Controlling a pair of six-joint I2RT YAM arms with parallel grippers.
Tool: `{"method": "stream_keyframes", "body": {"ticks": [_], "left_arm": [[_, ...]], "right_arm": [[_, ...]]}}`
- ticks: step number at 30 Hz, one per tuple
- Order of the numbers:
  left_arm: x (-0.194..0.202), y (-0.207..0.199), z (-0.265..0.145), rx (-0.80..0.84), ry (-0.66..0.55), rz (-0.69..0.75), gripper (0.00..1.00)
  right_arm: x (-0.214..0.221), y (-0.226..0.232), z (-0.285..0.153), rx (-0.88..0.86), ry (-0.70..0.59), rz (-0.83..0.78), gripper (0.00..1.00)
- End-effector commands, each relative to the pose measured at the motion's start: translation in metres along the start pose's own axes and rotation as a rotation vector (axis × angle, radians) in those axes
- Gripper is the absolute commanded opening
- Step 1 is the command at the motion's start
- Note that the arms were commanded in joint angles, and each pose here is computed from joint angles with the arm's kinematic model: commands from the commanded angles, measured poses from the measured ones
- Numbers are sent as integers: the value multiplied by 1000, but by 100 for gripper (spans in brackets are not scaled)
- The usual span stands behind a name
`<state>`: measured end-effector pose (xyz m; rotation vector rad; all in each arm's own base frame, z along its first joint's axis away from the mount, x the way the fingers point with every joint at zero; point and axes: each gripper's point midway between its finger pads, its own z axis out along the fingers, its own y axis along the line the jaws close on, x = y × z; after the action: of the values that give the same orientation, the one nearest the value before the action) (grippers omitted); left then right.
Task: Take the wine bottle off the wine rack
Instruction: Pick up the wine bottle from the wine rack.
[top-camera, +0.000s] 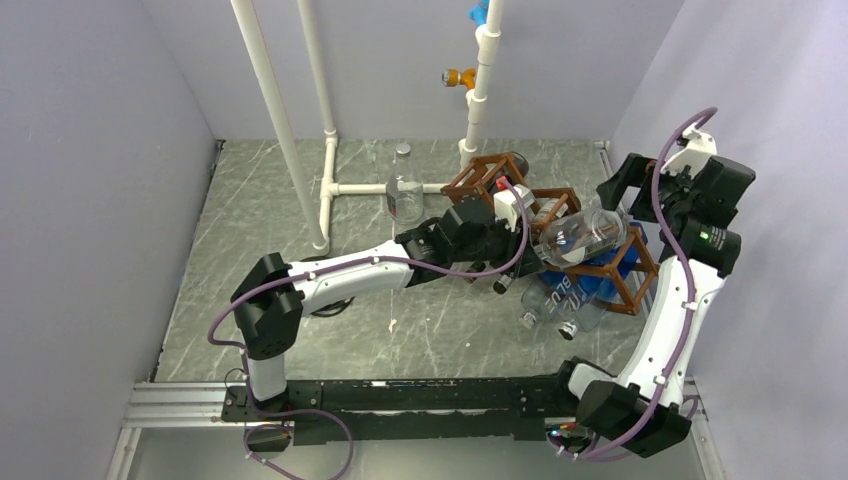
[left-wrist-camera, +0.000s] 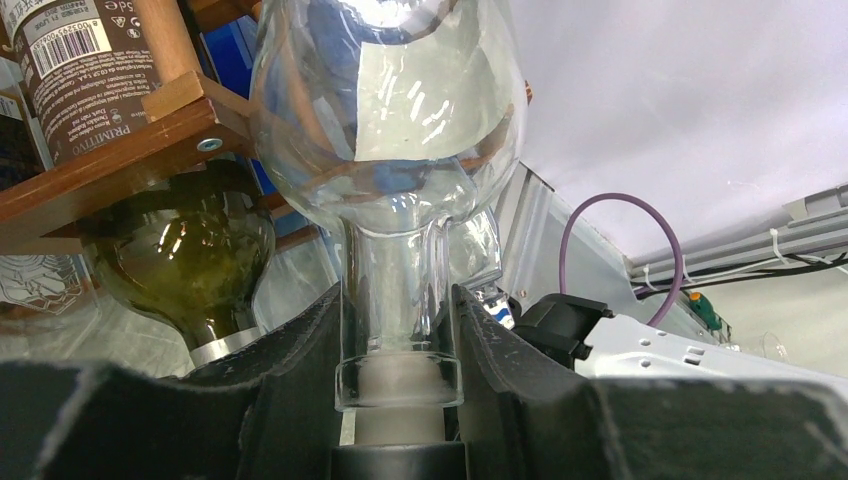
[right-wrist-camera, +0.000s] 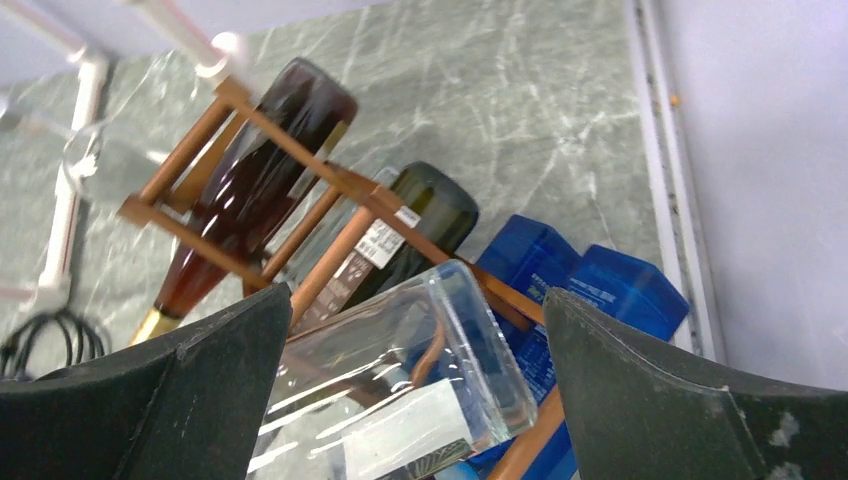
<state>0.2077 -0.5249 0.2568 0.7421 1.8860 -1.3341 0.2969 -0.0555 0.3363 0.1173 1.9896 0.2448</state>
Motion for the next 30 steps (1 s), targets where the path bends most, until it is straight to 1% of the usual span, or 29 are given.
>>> {"method": "stream_keyframes", "body": {"ticks": [1,9,13,20,30], "left_arm": [[-31,-5,-6,39,-97,70,0],[-33,-6,-4,46,-104,76,0],[-32,-5,-2,48,-103,78,0],[-33,-6,1,60,-104,89,0],[-39,-7,3,65,-119,102,0]], "right_arm": [[-14,-28,1,184,-73,163,100],[11,-32,26,140,5,273,99],[21,-26,33,85,36,309,99],[29,-4,33,-35,77,342,97],[37,22,16,-129,116,354,95]]}}
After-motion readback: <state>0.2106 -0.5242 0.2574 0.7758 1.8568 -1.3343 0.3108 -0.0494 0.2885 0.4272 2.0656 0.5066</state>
